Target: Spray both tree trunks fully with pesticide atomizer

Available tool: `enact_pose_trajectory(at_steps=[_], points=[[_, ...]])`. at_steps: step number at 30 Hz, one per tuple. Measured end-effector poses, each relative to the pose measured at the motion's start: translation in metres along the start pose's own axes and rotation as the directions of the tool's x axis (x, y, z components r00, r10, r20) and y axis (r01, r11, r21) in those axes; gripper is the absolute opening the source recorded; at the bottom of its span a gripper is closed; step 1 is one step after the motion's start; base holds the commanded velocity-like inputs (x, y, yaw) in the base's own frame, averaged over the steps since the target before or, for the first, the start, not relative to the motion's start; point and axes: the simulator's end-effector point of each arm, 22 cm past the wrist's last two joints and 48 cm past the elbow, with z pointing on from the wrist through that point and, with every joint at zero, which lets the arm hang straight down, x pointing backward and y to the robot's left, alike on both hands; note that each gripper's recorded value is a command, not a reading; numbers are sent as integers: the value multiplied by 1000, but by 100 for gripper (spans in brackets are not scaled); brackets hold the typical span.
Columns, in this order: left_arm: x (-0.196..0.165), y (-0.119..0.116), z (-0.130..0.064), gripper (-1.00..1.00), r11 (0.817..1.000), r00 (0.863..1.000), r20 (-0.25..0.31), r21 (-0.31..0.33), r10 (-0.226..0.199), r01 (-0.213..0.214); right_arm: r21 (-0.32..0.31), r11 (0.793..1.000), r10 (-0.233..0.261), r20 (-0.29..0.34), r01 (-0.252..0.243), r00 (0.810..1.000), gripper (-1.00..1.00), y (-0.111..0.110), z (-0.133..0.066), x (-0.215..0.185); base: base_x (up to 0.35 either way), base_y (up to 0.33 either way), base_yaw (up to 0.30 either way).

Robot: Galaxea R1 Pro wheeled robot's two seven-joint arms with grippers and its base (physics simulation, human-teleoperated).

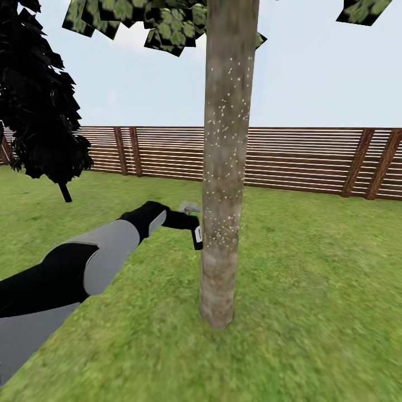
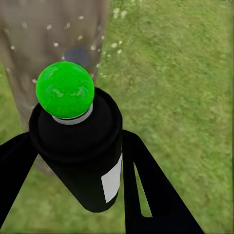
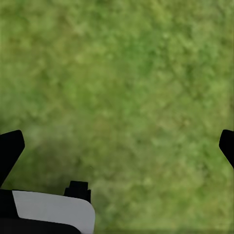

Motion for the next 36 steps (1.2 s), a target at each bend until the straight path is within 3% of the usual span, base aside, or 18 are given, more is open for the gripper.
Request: enact_pose_trajectory(at_steps=[5,7,16,18,22,29,31,33,36], points=[[39,2,17,-100,1000,1000,-2,11,-12,12,0,1000,-1,-1,1,1000,100,0,0,0,0,0,0],[45,2,23,-100,1000,999,40,17,4,-4,0,1000,-1,-1,1,1000,100,0,0,1,0,0,0],[157,-3,55,-100,999,998,63,44,-15,12,4,1000,0,-2,0,1000,100,-1,0,1,0,0,0],[173,16,50,-100,1000,995,97,18,-9,7,4,1000,-1,-2,1,1000,100,-1,0,1,0,0,0],[192,69,28,-100,998,995,95,-58,-17,22,3,1000,-1,-2,1,1000,100,-1,0,1,0,0,0],[195,80,23,-100,997,995,95,-72,-13,20,2,1000,-1,-2,1,1000,100,0,0,1,-3,34,0],[199,79,24,-100,997,997,77,-73,13,-7,0,1000,-1,-2,1,1000,100,1,0,1,-1,70,0],[204,75,26,-100,989,990,46,-69,134,-130,0,1000,-1,-4,1,1000,100,1,0,1,0,69,0],[202,73,26,-100,982,983,54,-68,178,-174,0,1000,-1,-3,1,1000,100,1,0,1,0,91,0]])
